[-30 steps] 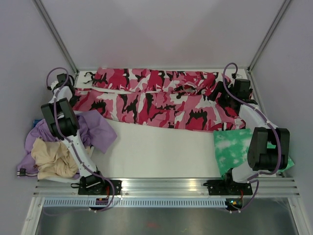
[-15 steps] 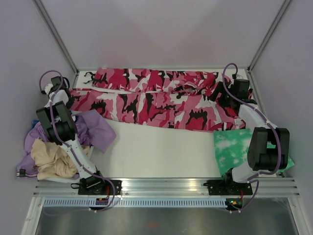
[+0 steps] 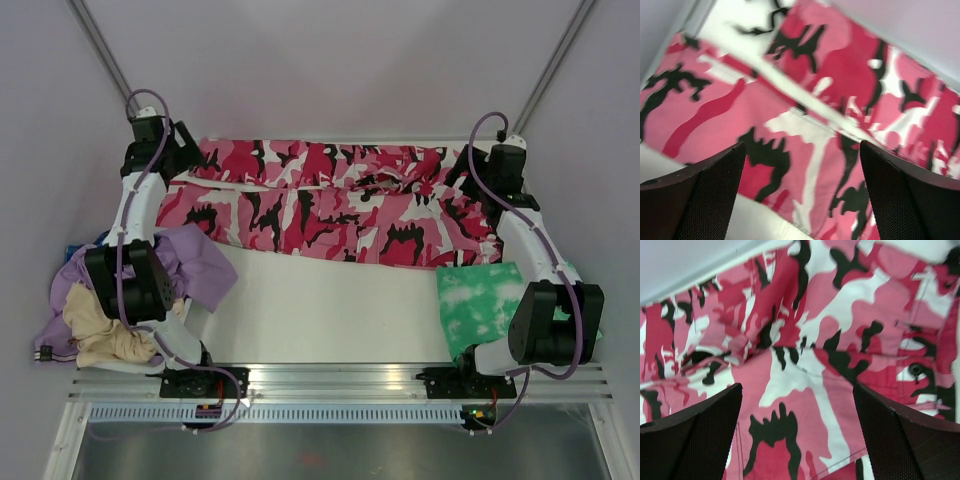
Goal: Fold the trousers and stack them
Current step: Flatten the trousers out
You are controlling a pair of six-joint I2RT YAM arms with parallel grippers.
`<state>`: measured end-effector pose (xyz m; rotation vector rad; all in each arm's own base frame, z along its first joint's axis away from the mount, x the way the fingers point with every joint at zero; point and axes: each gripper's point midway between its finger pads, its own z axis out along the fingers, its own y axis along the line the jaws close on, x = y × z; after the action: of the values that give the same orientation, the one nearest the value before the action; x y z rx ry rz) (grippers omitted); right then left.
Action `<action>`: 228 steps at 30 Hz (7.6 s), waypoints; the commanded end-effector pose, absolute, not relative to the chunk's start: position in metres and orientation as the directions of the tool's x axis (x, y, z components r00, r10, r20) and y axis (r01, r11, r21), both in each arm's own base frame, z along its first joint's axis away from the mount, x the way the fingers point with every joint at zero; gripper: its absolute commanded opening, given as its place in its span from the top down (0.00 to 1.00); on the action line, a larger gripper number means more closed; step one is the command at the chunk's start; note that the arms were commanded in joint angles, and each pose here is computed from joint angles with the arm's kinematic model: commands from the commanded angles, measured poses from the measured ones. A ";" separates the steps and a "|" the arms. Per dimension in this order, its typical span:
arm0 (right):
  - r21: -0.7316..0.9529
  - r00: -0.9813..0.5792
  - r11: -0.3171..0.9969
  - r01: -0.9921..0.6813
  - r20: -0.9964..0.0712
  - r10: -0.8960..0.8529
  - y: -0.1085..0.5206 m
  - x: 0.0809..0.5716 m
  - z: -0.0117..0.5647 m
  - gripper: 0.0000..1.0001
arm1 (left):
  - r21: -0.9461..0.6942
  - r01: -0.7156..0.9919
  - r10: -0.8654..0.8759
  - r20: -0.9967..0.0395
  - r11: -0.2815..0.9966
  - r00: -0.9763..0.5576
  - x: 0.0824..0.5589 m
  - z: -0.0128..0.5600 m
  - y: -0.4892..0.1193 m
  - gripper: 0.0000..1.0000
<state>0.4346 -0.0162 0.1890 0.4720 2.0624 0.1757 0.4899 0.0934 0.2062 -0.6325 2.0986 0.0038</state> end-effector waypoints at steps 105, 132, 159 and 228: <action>0.386 -0.441 0.866 0.317 -0.749 0.495 -0.019 0.449 0.162 0.02 | -0.118 -0.222 -0.231 -0.764 0.968 -0.602 0.633 0.056 0.165 0.42; 0.394 -0.437 0.858 0.331 -0.742 0.509 -0.020 0.448 0.156 0.02 | -0.116 -0.128 -0.172 -0.718 0.985 -0.675 0.626 0.035 0.157 0.61; 0.380 -0.444 0.847 0.372 -0.728 0.521 -0.024 0.446 0.140 0.02 | 0.010 -0.520 -0.332 -0.760 0.854 -0.559 0.582 0.059 0.276 0.98; 0.225 -0.413 0.973 0.056 -0.882 0.228 -0.057 0.600 0.236 0.02 | -0.249 -0.405 -0.368 -0.896 0.880 -0.249 0.605 0.191 0.210 0.01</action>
<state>0.6115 -0.0743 0.1258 0.3337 2.1900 0.1079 0.5934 0.2278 0.0862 -0.6326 2.0909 0.0863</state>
